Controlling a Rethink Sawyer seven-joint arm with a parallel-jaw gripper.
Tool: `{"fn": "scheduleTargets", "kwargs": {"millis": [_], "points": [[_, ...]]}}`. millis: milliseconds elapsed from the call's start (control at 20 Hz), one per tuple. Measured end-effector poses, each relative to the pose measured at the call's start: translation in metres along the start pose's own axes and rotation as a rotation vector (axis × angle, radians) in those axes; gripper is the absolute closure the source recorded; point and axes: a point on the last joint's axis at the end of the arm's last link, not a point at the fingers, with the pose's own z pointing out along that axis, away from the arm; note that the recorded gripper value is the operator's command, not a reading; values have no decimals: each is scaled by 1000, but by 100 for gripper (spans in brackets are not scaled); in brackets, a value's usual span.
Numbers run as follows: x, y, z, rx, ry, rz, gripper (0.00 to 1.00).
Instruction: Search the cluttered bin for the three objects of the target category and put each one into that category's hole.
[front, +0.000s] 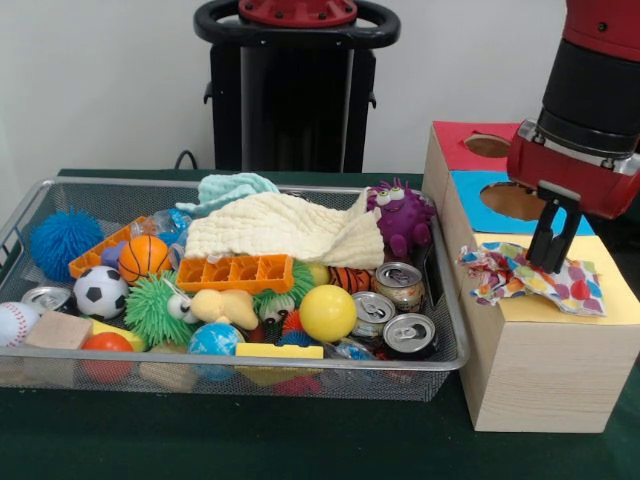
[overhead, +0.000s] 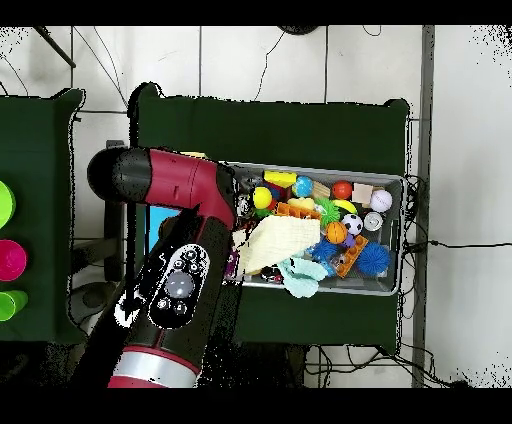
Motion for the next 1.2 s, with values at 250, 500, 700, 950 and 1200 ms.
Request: {"fn": "scheduleTargets", "kwargs": {"millis": [250,500,700,950,1200], "points": [[3,1,1,2,1,-4,100],[4,1,2,2,2,-5,100],[4,1,3,4,4,-5,100],[7,2,6,4,9,-7,100],[10,4,10,3,18,-10,100]]}}
